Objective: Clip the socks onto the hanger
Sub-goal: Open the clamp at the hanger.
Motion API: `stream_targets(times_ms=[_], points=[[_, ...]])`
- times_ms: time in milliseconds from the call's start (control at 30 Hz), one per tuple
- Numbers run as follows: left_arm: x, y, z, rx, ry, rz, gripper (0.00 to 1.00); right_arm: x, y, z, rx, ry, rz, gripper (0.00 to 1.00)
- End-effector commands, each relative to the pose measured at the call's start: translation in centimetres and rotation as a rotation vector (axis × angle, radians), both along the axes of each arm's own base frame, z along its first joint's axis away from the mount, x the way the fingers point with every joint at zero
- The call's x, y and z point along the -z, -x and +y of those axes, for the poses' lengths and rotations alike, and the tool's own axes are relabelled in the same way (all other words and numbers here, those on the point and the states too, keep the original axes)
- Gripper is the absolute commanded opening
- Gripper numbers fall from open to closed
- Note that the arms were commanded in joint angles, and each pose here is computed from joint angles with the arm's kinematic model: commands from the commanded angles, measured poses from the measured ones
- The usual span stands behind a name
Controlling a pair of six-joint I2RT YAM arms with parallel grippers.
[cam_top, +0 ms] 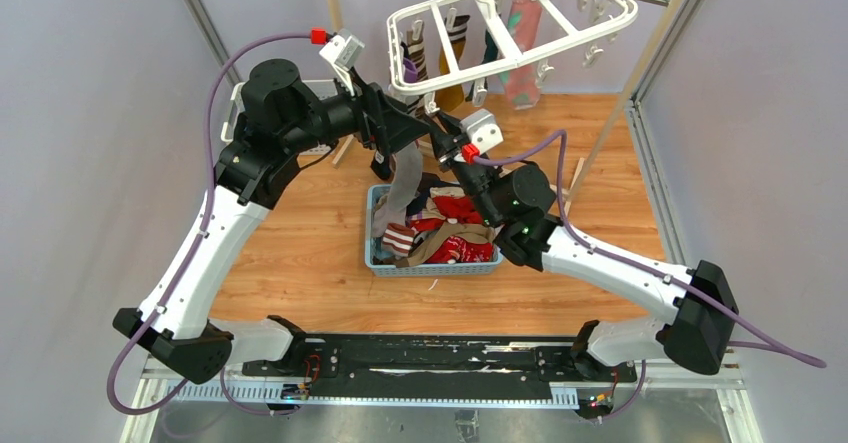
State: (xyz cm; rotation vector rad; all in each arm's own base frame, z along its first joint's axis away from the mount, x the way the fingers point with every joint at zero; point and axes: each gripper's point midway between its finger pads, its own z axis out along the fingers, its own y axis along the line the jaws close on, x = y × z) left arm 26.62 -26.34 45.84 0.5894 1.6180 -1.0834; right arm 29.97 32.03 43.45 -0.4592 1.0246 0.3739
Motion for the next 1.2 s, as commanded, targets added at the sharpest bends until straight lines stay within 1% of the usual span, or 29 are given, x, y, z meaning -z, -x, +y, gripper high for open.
stream_targets(times_ms=[0,100,267,400,500,633,833,967,1067,1167], points=[[-1.6,0.9,0.3,0.001,0.018,-0.037,0.84,-1.2,0.9,-0.9,-0.042,-0.062,0.015,0.00],[-1.9,1.0,0.1,0.016,0.031,-0.042,0.87,-1.2,1.4,-0.4,-0.088,-0.048,0.041,0.00],[-2.8,1.0,-0.9,0.075,0.066,-0.044,0.87,-1.2,2.4,0.9,-0.186,-0.017,0.115,0.00],[-3.6,1.3,-1.6,0.124,0.095,-0.056,0.85,-1.2,3.0,1.5,-0.233,0.007,0.192,0.00],[-3.2,1.5,-1.8,0.148,0.094,-0.043,0.83,-1.5,3.3,1.3,-0.245,0.001,0.218,0.00],[-3.0,1.0,-1.8,0.123,0.096,-0.047,0.80,-1.6,3.3,1.4,-0.244,0.025,0.247,0.00],[-4.1,0.2,-1.6,0.082,0.122,-0.072,0.76,-1.7,3.4,1.6,-0.253,0.031,0.281,0.00],[-3.6,-0.5,-1.2,0.038,0.102,-0.089,0.71,-1.9,3.6,1.9,-0.272,0.034,0.305,0.00],[-3.6,-0.7,-0.8,0.012,0.089,-0.122,0.69,-2.0,3.6,2.2,-0.279,0.042,0.329,0.00],[-4.0,-1.1,-0.7,-0.011,0.107,-0.130,0.67,-1.9,3.6,2.4,-0.289,0.052,0.339,0.00]])
